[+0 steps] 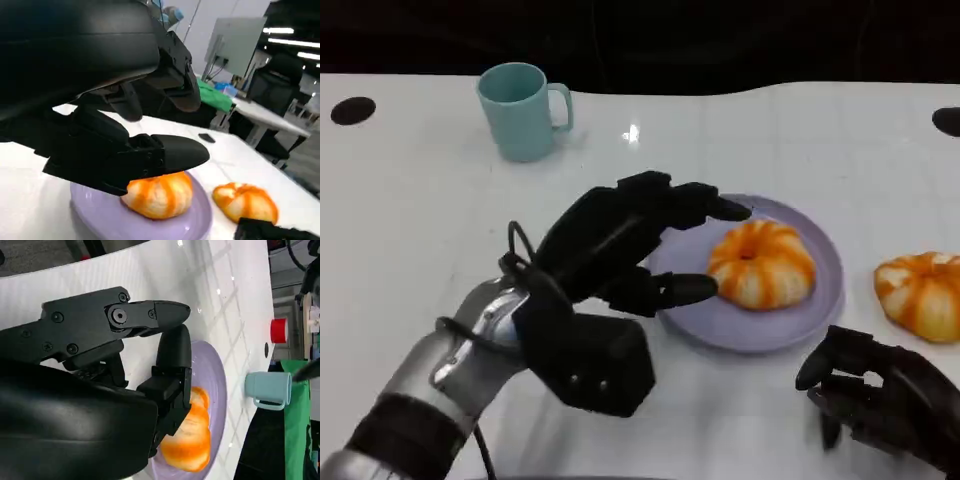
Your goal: Grasp the bread from the table and place it into the plate.
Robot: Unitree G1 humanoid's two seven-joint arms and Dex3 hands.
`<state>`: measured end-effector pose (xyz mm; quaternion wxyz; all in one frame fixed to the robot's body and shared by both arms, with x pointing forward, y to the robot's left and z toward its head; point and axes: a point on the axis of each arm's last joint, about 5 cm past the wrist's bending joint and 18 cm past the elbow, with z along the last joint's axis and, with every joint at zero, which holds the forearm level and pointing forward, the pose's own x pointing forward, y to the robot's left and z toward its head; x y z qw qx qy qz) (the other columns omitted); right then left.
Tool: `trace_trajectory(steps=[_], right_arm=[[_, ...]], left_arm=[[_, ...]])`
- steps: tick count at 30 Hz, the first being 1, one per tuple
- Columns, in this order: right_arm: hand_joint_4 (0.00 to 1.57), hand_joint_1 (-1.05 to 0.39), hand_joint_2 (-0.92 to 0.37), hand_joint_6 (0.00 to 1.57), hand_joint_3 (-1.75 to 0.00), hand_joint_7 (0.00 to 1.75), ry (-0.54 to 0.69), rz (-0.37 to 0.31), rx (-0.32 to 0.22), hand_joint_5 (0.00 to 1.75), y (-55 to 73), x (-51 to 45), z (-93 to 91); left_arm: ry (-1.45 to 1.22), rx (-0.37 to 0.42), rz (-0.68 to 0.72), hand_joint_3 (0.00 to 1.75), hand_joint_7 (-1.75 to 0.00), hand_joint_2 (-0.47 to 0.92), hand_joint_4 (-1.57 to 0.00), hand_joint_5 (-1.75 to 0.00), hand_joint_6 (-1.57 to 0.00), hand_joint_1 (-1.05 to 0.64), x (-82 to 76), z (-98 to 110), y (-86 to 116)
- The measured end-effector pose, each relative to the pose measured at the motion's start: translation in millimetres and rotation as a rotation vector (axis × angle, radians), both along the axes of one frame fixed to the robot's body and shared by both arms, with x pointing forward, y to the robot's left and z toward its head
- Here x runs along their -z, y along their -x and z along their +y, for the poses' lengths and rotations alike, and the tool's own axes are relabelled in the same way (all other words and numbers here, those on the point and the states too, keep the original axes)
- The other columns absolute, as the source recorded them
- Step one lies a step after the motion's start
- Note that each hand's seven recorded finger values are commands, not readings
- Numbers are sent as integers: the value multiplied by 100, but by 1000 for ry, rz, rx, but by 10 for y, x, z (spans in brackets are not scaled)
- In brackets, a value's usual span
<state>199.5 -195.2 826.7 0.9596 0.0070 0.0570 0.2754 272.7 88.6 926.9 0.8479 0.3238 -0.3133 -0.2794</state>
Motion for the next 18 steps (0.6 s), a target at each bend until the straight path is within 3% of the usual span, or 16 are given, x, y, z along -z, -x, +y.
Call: trace_trajectory(steps=[5, 8, 10, 13, 18], right_arm=[[67, -51, -92, 63, -31, 142, -1, 1, 0, 175, -1, 1, -1], [67, -51, -92, 63, -31, 142, -1, 1, -3, 175, -2, 1, 0], [67, -51, -92, 63, -31, 142, -2, 2, -4, 175, -3, 1, -1], [66, -51, -92, 63, -30, 142, -5, 6, -4, 175, -2, 2, -6], [65, -49, -92, 63, -31, 141, -3, 9, -4, 175, -6, -3, -4]], left_arm=[[166, 5, 63, 51, -90, 92, -54, -123, -53, -63, 102, 67, 98], [232, 5, 107, 48, -106, 92, -56, -136, -53, -62, 153, 103, 144], [278, -2, 152, 51, -129, 92, -52, -156, -47, -63, 208, 136, 188], [337, -12, 211, 53, -150, 92, -52, -172, -42, -66, 290, 169, 257], [461, 1, 310, 53, -160, 92, -57, -175, -42, -68, 335, 243, 367]])
